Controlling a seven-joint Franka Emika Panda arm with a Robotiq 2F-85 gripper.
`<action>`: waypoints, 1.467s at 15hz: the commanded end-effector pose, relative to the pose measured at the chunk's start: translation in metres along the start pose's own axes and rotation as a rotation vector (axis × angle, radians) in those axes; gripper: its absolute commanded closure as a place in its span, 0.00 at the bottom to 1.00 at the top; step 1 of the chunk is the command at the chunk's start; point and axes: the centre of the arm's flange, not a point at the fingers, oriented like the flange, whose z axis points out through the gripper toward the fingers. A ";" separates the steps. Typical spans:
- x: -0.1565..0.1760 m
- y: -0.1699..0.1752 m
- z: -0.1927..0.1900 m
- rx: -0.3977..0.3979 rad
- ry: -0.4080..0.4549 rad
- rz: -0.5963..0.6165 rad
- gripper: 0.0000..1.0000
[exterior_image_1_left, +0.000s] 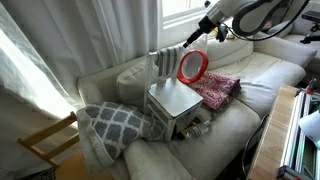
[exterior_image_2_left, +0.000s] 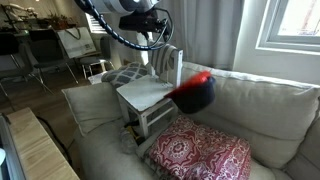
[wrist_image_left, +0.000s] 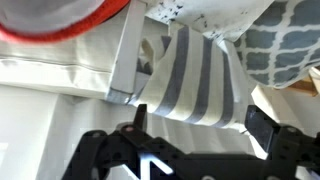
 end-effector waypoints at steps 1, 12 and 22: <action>0.024 0.030 -0.026 -0.084 -0.001 0.111 0.00; -0.051 0.156 -0.003 -0.459 -0.147 0.441 0.00; -0.135 0.123 0.118 -0.352 -0.378 0.786 0.00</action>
